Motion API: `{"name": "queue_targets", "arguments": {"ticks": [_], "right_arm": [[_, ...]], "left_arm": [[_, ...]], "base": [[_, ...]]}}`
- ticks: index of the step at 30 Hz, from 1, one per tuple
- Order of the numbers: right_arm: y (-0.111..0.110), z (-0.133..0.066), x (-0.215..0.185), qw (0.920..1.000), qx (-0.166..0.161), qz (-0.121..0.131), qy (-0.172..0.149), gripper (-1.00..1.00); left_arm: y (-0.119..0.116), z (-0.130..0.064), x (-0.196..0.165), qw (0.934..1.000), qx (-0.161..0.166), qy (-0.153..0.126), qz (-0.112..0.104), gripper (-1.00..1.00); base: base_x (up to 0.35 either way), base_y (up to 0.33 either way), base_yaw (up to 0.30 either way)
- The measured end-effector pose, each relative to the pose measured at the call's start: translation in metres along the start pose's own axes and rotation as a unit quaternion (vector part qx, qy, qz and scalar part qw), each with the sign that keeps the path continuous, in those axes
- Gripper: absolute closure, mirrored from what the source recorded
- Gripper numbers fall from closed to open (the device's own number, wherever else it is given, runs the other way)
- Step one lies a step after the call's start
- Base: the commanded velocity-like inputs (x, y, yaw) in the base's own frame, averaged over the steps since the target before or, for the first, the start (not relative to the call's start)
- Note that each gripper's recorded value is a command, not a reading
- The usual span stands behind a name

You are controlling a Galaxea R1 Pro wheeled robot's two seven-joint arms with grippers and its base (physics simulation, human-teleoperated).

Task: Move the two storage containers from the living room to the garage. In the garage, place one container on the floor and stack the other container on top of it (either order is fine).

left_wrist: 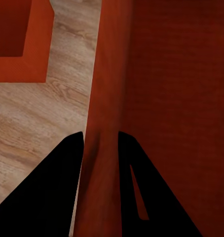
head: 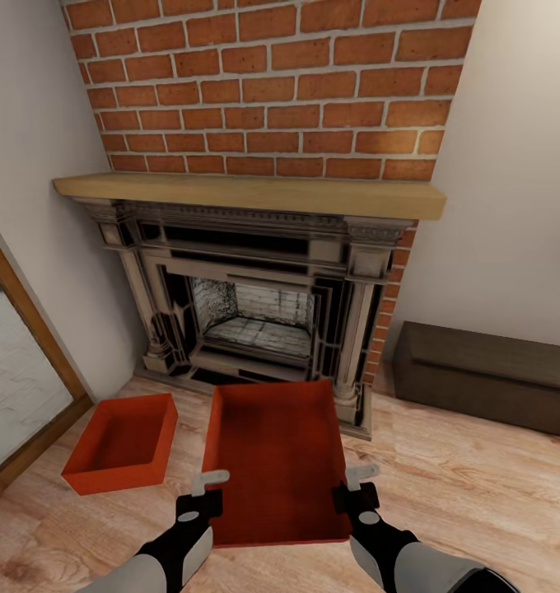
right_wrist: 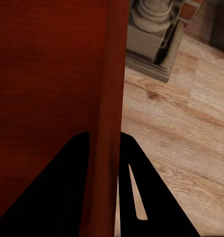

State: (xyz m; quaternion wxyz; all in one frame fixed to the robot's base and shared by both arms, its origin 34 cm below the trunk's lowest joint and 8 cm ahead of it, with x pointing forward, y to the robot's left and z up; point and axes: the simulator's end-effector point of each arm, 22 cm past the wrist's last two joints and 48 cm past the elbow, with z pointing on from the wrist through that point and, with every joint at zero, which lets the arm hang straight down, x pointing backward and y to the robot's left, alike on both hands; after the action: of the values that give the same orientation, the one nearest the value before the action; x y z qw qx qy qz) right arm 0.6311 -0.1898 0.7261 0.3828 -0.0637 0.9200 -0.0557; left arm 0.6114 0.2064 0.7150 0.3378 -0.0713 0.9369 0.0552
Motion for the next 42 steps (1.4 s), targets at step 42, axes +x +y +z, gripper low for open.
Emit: {"name": "queue_targets", "arguments": {"ticks": [42], "right_arm": [[-0.002, -0.002, -0.012, 0.9999, 0.002, 0.001, -0.013, 1.0]], "left_arm": [[0.0, -0.003, -0.011, 0.9999, 0.001, -0.013, -0.002, 1.0]], "base": [[0.0, 0.0, -0.203]]}}
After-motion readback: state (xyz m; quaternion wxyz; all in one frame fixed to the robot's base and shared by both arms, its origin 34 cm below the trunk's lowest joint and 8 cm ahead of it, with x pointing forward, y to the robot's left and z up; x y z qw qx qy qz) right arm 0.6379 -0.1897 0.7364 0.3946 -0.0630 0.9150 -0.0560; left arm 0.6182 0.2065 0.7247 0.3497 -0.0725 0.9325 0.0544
